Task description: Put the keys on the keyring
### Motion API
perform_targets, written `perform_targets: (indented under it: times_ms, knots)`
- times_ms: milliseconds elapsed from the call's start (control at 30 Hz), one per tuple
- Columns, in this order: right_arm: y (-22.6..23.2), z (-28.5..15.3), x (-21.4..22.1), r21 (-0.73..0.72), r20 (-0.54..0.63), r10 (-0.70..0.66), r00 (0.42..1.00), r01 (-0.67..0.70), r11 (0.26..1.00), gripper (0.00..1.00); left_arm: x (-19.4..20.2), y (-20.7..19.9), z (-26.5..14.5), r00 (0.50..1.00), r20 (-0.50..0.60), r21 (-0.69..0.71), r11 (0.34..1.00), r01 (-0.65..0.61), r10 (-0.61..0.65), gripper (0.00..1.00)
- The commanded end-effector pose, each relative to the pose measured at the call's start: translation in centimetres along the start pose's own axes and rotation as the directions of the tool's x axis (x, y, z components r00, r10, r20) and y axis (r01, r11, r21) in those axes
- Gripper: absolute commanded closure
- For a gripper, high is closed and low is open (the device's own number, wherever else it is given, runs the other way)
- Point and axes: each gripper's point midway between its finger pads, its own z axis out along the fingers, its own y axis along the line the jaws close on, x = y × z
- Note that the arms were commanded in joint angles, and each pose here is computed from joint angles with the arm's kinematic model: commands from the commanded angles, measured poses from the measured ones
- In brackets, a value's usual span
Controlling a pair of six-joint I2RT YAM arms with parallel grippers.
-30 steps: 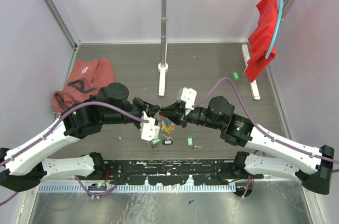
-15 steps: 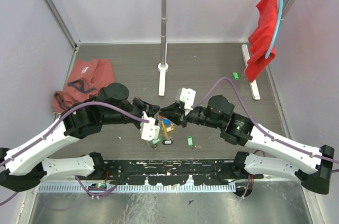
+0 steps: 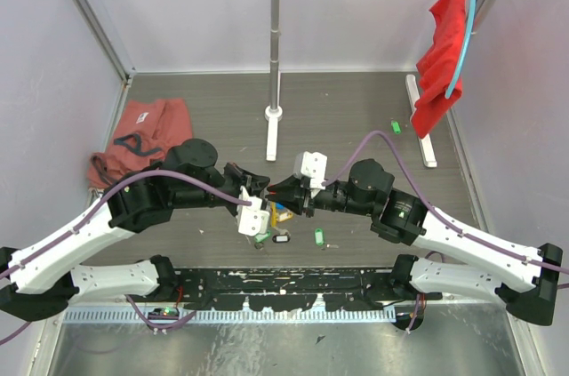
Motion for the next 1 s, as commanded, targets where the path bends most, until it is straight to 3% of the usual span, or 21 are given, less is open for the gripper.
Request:
perform_targets:
  times_ms: [0, 267, 533, 967]
  knots:
    - [0.2, -0.2, -2.9, -0.017, 0.075, -0.029, 0.997, 0.031, 0.999, 0.76, -1.4, 1.6, -0.4, 0.999, 0.047, -0.054, 0.999, -0.009, 0.012, 1.00]
    - [0.1, -0.5, -3.4, -0.007, 0.078, -0.031, 0.996, 0.032, 0.999, 0.78, -1.2, 1.5, -0.3, 0.999, 0.043, -0.053, 0.998, -0.012, 0.015, 1.00]
    - [-0.1, -3.1, -4.1, 0.043, 0.083, -0.061, 0.995, 0.057, 0.997, 0.69, -1.3, 1.1, -0.6, 0.998, 0.056, -0.048, 0.999, -0.013, 0.016, 1.00]
    - [-0.5, -2.2, -3.6, 0.043, 0.052, -0.083, 0.995, 0.080, 0.996, 0.66, -3.5, 0.2, -1.4, 0.984, 0.176, -0.018, 0.999, -0.038, 0.040, 1.00]
